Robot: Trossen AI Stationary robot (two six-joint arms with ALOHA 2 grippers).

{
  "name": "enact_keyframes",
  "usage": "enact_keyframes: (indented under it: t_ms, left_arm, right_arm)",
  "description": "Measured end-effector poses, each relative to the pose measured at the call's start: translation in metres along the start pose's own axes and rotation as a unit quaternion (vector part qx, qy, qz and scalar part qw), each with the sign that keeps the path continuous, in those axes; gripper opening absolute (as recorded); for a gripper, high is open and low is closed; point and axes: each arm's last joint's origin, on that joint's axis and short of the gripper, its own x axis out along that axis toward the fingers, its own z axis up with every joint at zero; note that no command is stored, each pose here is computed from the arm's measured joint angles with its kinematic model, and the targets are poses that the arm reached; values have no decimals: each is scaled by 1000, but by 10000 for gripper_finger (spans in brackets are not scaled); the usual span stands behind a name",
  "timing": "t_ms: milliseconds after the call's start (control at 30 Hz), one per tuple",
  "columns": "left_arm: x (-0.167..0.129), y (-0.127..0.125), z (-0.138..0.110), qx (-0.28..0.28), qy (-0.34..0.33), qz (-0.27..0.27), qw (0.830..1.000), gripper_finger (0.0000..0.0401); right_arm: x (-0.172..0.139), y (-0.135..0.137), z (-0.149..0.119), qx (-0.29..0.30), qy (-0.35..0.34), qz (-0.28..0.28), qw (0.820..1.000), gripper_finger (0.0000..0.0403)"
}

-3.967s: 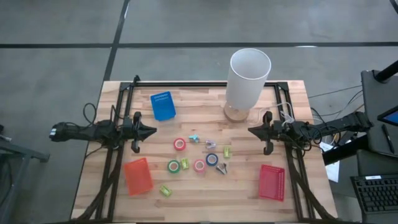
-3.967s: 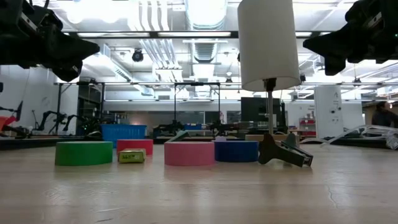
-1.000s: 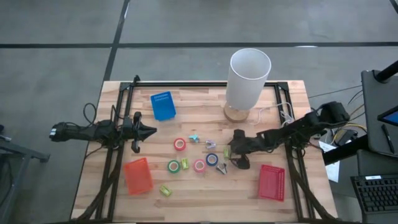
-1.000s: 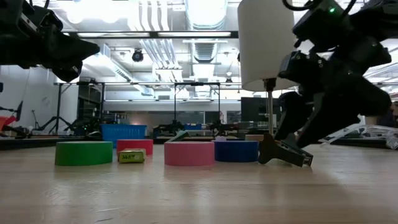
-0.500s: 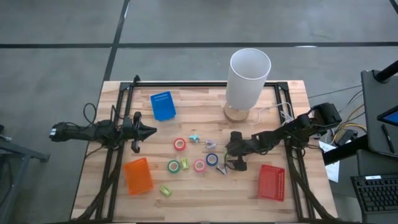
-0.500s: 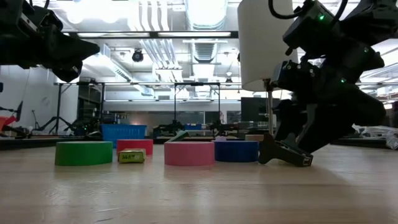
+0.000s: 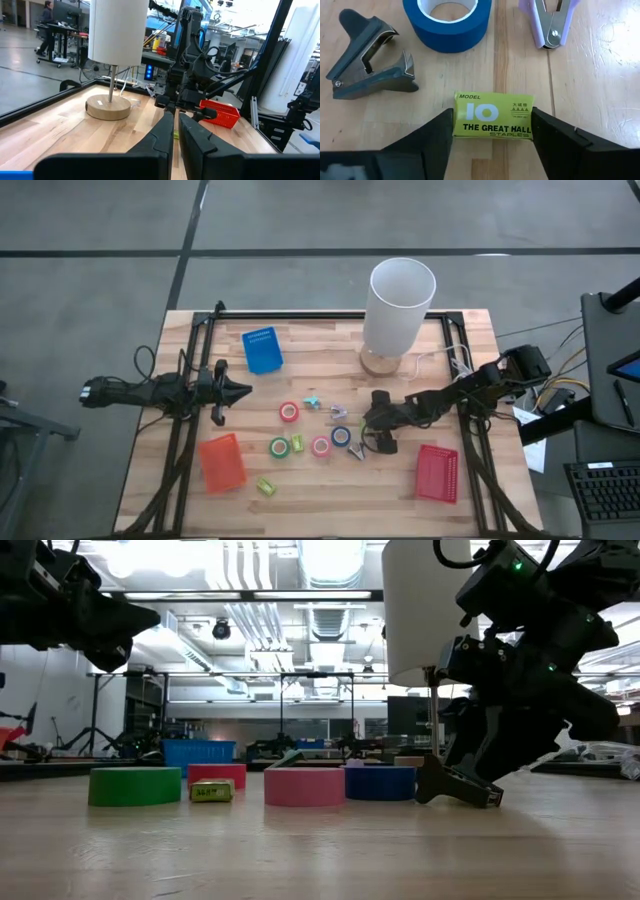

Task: Pick and place Stapler, Stapler remover, tape
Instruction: Put the top right green stapler pin box into the red basket

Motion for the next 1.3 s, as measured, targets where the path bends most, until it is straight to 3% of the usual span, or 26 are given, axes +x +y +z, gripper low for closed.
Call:
enact_keyframes:
  t_ms: [367, 700, 1000, 1300]
  left_arm:
    - [0, 0, 0, 0, 0, 0, 1000, 30]
    - [1, 0, -1, 1, 4, 1, 1000, 30]
    - [1, 0, -2, 2, 10, 2, 1000, 30]
    - [1, 0, -2, 2, 10, 2, 1000, 30]
  right_arm:
    - [-18, -1, 6, 6, 3, 2, 1000, 232]
    - [-77, 5, 12, 44, 8, 62, 997, 226]
    - [-131, 29, 3, 80, 14, 125, 989, 230]
    - [-155, 60, -28, 171, 112, 155, 966, 230]
